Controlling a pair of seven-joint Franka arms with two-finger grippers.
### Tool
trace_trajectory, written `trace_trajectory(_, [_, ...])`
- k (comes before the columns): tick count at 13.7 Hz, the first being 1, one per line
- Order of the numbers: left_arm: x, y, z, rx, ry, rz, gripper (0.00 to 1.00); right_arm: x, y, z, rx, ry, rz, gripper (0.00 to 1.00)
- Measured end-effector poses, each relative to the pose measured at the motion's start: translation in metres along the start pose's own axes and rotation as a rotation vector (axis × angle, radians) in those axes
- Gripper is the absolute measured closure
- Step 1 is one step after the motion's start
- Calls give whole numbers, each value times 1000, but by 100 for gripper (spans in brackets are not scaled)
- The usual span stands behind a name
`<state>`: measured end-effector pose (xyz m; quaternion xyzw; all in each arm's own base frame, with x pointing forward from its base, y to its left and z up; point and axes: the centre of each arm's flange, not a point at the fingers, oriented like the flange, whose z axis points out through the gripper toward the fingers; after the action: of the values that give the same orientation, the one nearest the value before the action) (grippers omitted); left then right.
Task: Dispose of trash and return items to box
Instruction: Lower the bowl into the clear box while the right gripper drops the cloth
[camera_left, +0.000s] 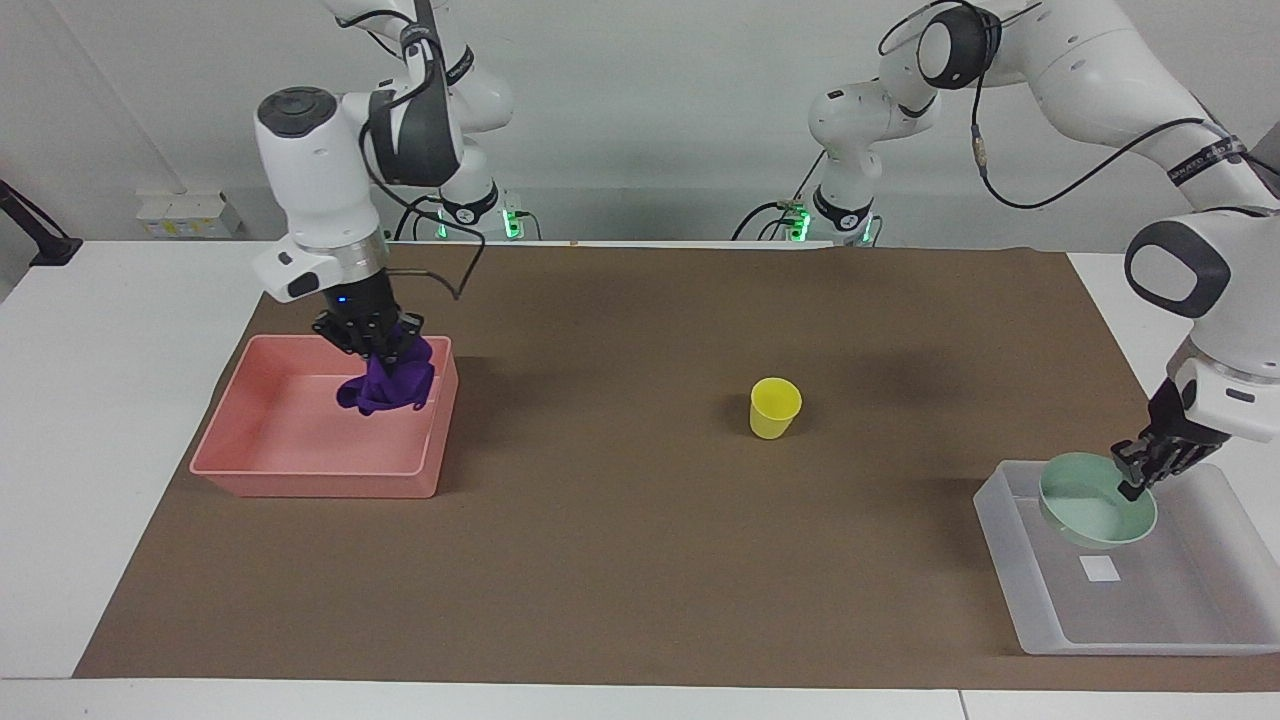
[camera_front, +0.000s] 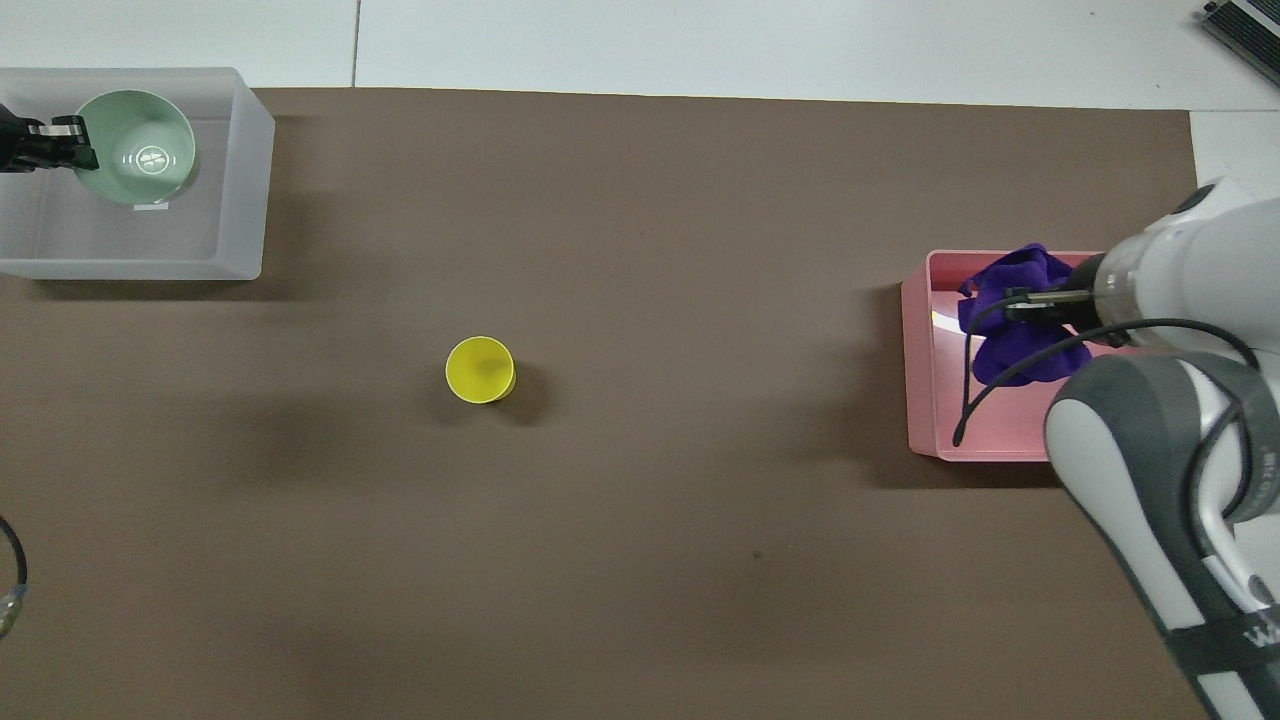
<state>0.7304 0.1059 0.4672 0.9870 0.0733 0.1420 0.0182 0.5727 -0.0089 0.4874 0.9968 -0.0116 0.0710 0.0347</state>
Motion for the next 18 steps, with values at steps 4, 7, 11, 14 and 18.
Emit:
trace_trajectory(4, [12,-20,56,5,-4,-13,97,-7,41,65,-9,-9,27,91])
trace_trajectory(7, [10,-28,86,59,-11,30,97,-25,58,120,-8,-26,-3,91])
trace_trajectory(11, [-8,-23,115,75,-37,62,96,-42,63,141,-3,-63,-28,74])
trace_trajectory(14, [-11,-16,111,74,-40,74,84,-38,63,128,-5,-36,-29,40])
trace_trajectory(18, [-6,-11,71,76,-26,79,35,-22,38,72,2,21,18,0])
